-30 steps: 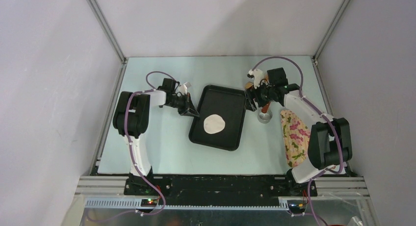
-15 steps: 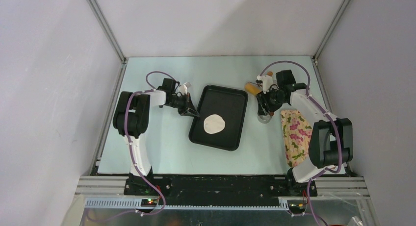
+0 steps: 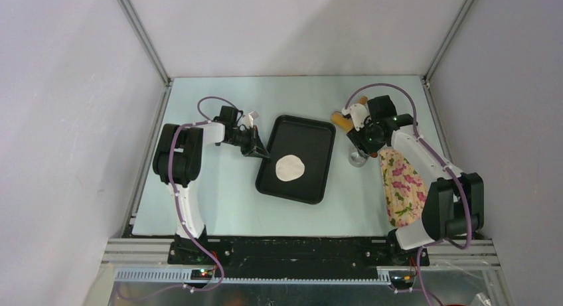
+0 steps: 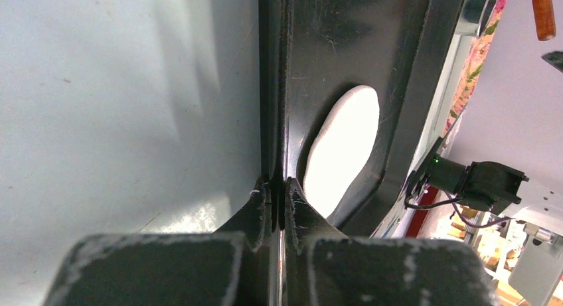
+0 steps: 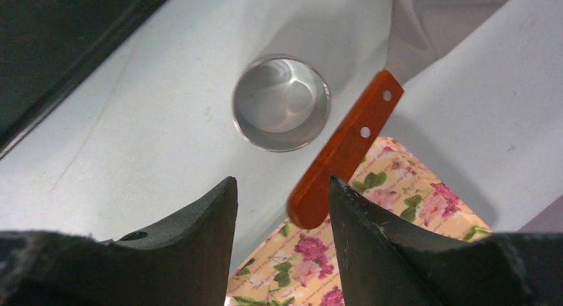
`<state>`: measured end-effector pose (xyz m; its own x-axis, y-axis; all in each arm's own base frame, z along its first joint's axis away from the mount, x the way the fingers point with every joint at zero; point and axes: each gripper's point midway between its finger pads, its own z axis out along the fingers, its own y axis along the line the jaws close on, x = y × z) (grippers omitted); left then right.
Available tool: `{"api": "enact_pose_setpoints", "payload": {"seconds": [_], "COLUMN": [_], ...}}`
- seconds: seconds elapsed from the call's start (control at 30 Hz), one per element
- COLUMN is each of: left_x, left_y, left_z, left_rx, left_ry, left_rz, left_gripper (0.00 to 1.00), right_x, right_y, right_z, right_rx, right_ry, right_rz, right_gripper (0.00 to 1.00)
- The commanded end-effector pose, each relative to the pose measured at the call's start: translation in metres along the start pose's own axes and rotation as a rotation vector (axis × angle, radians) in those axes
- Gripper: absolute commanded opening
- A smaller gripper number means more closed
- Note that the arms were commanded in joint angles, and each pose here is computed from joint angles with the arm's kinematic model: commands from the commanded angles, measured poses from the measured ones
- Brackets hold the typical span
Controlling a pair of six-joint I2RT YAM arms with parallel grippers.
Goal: Roll out the dumpling wrappers from the dough
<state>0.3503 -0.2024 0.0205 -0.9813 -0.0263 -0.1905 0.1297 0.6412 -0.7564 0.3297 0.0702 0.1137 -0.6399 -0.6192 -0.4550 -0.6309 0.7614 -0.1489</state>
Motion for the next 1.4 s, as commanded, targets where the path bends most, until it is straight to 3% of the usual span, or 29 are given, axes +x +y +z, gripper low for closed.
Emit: {"api": "enact_pose_setpoints", "payload": {"seconds": [0.0, 0.37, 0.6, 0.67, 0.8, 1.0, 1.2, 1.33, 1.37], "left_x": [0.012, 0.011, 0.011, 0.011, 0.01, 0.005, -0.009, -0.012, -0.012], "left_y": [0.026, 0.025, 0.025, 0.026, 0.027, 0.029, 0.021, 0.023, 0.023], "left_z": [0.001, 0.001, 0.001, 0.001, 0.002, 0.002, -0.004, -0.005, -0.005], "left_rx": [-0.096, -0.093, -0.092, -0.095, -0.102, -0.104, -0.116, -0.13, -0.13], "left_ry": [0.019, 0.018, 0.018, 0.018, 0.014, 0.007, -0.032, -0.041, -0.042], "left_rz": [-0.066, -0.064, -0.066, -0.068, -0.079, -0.101, -0.094, -0.083, -0.075], "left_gripper": [0.0, 0.0, 0.0, 0.0, 0.0, 0.04, 0.15, 0.31, 0.39], "right_x": [-0.015, 0.004, 0.012, 0.015, 0.019, -0.008, -0.069, -0.111, -0.116], "right_y": [0.026, 0.03, 0.038, 0.041, 0.045, 0.042, 0.05, 0.066, 0.075], "right_z": [-0.014, 0.05, 0.065, 0.07, 0.076, 0.051, 0.004, -0.011, -0.007], "right_rx": [-0.056, -0.061, -0.064, -0.062, -0.068, -0.028, -0.029, -0.063, -0.08], "right_ry": [-0.069, 0.018, 0.02, 0.029, 0.047, -0.06, -0.241, -0.316, -0.315], "right_rz": [-0.044, 0.01, -0.003, -0.012, -0.023, -0.081, -0.167, -0.213, -0.227], "right_gripper": [0.55, 0.41, 0.39, 0.34, 0.01, 0.0, 0.0, 0.0, 0.0]}}
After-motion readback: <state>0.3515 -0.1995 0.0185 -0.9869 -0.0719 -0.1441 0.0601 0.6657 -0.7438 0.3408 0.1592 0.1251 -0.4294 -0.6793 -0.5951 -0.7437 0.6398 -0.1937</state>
